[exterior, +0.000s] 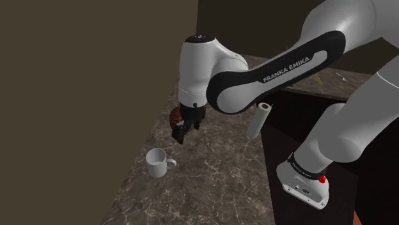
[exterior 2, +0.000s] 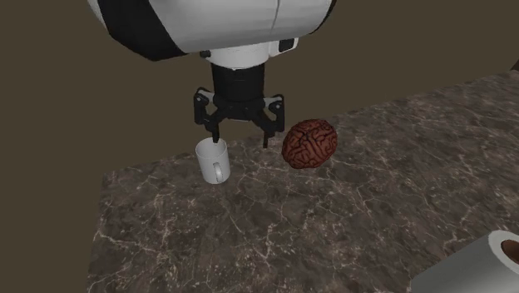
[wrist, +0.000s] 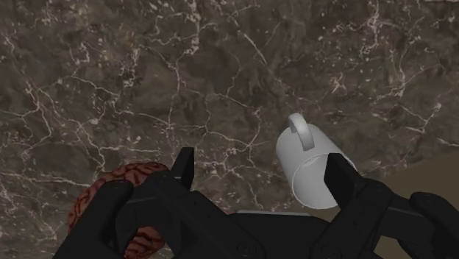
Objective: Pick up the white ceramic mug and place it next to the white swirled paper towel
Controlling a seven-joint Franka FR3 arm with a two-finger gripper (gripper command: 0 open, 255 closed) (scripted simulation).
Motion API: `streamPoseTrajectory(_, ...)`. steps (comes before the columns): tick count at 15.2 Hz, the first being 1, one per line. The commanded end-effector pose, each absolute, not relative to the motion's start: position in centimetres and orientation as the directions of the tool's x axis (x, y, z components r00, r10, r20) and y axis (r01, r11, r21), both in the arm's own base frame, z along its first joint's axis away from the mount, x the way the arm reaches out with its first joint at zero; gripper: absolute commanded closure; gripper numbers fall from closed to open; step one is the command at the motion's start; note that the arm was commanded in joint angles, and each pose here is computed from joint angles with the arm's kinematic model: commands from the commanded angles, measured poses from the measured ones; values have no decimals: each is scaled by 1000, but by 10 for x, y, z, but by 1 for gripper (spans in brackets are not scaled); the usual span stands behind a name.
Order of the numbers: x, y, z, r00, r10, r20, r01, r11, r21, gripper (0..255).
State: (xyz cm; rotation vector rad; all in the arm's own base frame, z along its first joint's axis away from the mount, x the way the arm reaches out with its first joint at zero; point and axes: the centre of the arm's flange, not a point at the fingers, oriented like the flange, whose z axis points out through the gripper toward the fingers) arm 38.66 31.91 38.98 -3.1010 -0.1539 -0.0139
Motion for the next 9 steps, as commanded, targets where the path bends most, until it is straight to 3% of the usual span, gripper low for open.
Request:
streamPoseTrajectory(1,396,341,375,995,96,21,96,-995,-30,0)
streamPoseTrajectory(9,428,430,325,995,89,54,89,-996,0,0)
